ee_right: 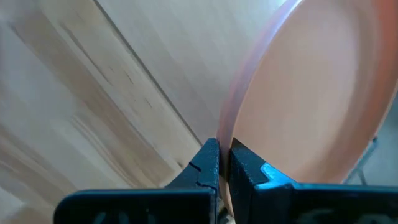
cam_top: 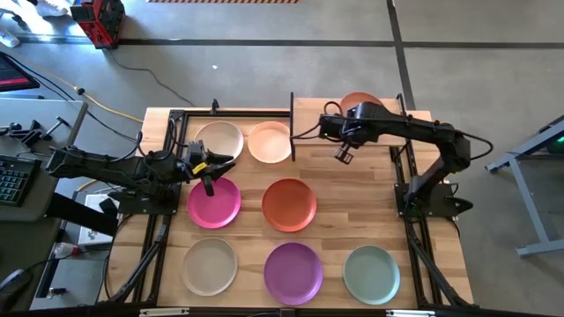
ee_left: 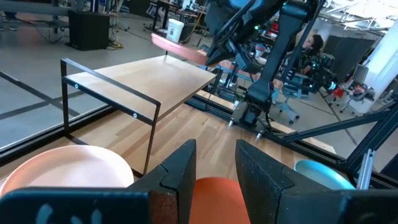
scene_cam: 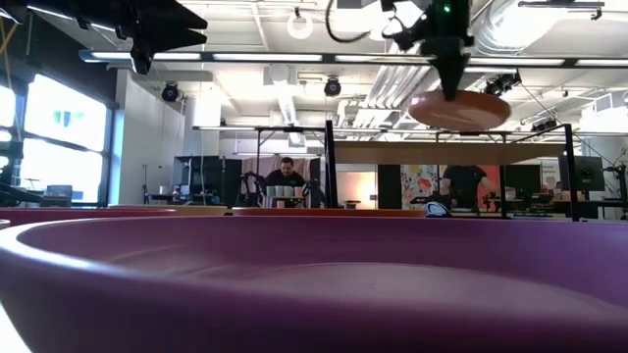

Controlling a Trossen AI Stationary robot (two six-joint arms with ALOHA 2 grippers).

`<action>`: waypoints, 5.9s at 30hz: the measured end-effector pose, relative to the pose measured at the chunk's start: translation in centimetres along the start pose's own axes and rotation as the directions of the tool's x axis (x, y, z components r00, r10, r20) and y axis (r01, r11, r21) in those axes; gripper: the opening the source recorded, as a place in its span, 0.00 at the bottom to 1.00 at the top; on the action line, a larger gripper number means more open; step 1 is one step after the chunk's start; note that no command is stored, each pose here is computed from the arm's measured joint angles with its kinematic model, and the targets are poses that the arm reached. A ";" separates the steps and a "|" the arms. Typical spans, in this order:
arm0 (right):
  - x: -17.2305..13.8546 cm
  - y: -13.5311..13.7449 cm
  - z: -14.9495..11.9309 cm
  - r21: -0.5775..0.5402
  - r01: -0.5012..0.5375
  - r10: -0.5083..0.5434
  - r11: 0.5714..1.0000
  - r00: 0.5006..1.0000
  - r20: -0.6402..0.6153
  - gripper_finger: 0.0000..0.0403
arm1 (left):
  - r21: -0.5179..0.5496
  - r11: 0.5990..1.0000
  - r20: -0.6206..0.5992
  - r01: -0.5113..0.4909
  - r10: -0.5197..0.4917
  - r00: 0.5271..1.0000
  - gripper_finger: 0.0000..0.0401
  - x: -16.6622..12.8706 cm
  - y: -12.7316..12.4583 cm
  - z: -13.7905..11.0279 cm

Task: Place and stack plates onto a shelf
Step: Put the light orange plate on the shelf, then stack the light yellow plate on top of the light orange plate on the shelf

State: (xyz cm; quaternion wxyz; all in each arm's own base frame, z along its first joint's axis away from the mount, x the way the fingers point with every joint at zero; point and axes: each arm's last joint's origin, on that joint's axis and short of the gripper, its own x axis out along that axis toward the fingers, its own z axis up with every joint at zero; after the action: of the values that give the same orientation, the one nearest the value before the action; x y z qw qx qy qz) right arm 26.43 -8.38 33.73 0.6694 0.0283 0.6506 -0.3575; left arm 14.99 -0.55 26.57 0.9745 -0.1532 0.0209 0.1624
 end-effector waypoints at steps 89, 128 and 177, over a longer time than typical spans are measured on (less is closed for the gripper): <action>-4.7 1.3 0.6 0.126 -0.644 0.626 0.754 0.764 0.156 0.23 | 0.082 0.993 -0.189 -0.079 0.093 0.977 0.25 -0.2 0.9 -2.0; -12.0 11.0 -3.0 0.113 -0.712 0.559 0.693 0.630 0.539 0.23 | 0.638 0.766 -0.416 0.076 0.261 0.871 0.25 5.8 6.9 2.1; -11.9 10.9 -3.0 0.090 -0.676 0.528 0.731 0.645 0.553 0.23 | 0.588 0.701 -0.754 0.403 0.295 0.587 0.25 17.2 12.3 -8.1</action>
State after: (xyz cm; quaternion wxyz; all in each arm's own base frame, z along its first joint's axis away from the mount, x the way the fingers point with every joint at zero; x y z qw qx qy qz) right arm 30.74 6.44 39.22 0.8805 0.2510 0.3506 -0.1968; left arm 27.35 13.36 13.71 0.8377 0.1779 0.5159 0.0201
